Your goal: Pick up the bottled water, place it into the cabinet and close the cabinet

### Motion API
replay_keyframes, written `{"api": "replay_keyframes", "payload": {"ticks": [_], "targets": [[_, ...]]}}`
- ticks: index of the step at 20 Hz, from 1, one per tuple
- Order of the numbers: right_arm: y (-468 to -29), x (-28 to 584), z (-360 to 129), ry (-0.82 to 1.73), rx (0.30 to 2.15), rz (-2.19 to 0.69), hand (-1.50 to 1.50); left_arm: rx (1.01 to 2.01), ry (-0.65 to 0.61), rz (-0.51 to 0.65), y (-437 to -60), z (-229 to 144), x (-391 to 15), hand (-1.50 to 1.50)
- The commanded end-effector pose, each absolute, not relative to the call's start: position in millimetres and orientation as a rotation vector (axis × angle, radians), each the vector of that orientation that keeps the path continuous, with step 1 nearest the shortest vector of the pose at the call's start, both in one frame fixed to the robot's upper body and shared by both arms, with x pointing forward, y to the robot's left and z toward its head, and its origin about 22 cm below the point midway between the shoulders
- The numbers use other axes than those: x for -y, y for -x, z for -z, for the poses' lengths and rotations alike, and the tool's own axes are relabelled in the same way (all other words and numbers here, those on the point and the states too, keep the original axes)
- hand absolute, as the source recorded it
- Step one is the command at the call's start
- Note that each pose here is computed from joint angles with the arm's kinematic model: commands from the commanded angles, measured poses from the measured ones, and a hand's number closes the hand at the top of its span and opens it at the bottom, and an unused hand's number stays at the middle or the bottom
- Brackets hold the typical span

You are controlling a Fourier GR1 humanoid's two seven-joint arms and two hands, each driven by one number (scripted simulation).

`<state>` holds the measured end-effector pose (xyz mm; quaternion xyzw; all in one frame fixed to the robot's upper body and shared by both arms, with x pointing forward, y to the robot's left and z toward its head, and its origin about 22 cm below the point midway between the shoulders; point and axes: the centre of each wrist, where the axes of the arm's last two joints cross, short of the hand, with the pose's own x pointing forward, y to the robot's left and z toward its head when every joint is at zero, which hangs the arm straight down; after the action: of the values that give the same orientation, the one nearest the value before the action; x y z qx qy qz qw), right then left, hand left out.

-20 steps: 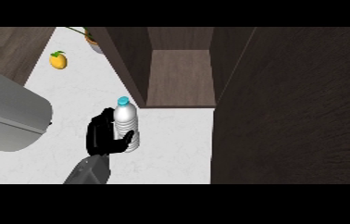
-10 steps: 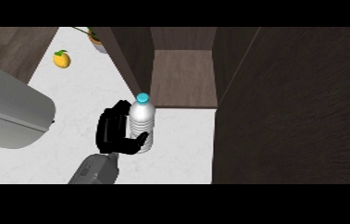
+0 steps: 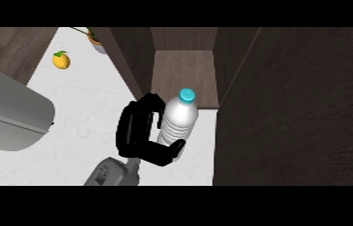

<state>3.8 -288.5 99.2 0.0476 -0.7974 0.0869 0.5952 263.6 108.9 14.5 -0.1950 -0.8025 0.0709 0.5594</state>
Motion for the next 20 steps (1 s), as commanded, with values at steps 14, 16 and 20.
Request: {"api": "replay_keyframes", "payload": {"ticks": [14,16,20], "targets": [[-20.9,290.5,-114.0,-0.119,1.941,-0.204,-1.50,1.934,0.240,-0.128,-290.0,-110.8,-17.3,1.50],[-12.0,296.1,-130.2,-0.127,1.934,-0.225,-1.50,1.920,0.203,-0.166,-304.3,-110.5,-29.1,1.50],[-18.1,297.0,-130.0,-0.123,1.915,-0.208,-1.50,1.910,0.155,-0.142,-323.8,-102.6,-32.0,1.50]]}}
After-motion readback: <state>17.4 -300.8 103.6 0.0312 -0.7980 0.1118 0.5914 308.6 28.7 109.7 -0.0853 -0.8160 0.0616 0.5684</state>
